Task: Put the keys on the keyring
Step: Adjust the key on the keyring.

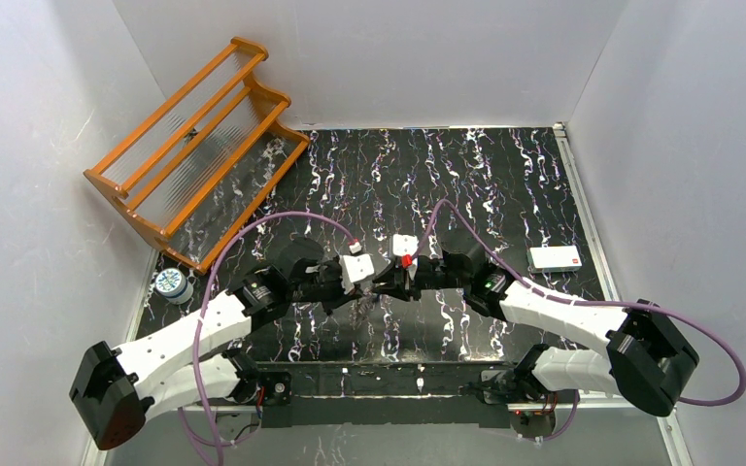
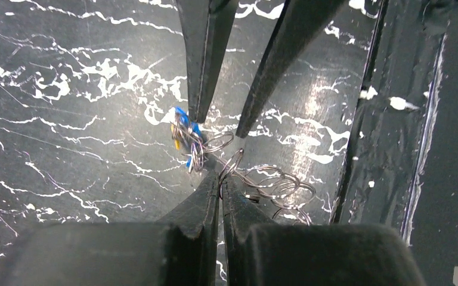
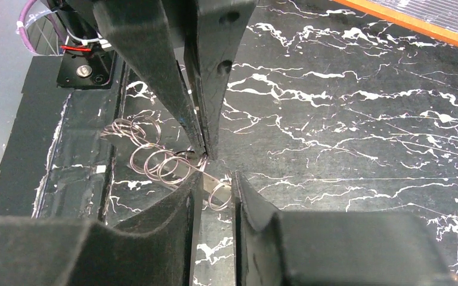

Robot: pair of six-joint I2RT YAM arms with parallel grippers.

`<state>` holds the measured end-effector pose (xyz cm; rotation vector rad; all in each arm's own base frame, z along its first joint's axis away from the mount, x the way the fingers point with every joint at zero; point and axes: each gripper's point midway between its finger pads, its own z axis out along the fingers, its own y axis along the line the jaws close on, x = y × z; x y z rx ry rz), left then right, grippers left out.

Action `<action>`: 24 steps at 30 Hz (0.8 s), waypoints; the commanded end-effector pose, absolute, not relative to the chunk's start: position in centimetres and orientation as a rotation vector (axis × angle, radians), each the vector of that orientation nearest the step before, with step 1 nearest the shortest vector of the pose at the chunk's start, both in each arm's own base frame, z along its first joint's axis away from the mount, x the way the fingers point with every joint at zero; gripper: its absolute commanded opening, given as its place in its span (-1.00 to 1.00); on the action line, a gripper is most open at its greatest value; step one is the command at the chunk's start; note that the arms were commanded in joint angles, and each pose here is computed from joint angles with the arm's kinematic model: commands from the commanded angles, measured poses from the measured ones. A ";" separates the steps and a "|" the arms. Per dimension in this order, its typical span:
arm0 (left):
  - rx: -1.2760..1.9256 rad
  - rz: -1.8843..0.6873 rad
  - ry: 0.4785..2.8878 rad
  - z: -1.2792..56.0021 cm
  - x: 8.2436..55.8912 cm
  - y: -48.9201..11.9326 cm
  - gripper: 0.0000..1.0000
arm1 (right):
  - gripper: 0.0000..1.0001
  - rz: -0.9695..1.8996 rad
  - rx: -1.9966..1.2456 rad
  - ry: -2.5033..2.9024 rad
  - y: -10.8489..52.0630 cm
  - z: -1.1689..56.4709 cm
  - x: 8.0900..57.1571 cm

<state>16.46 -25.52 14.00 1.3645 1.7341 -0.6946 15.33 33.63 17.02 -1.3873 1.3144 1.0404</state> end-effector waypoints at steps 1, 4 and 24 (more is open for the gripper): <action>1.414 -0.665 1.723 14.1 16.6 -25.3 -1.00 | -0.38 1.025 -1.369 1.236 34.2 18.7 15.8; 1.403 -0.677 1.738 13.5 16.6 -25.5 -1.00 | -0.36 1.039 -1.364 1.251 34.2 18.1 15.7; 1.335 -0.766 1.753 12.6 16.4 -26.7 -1.00 | -0.12 1.148 -1.366 1.313 34.4 15.4 14.4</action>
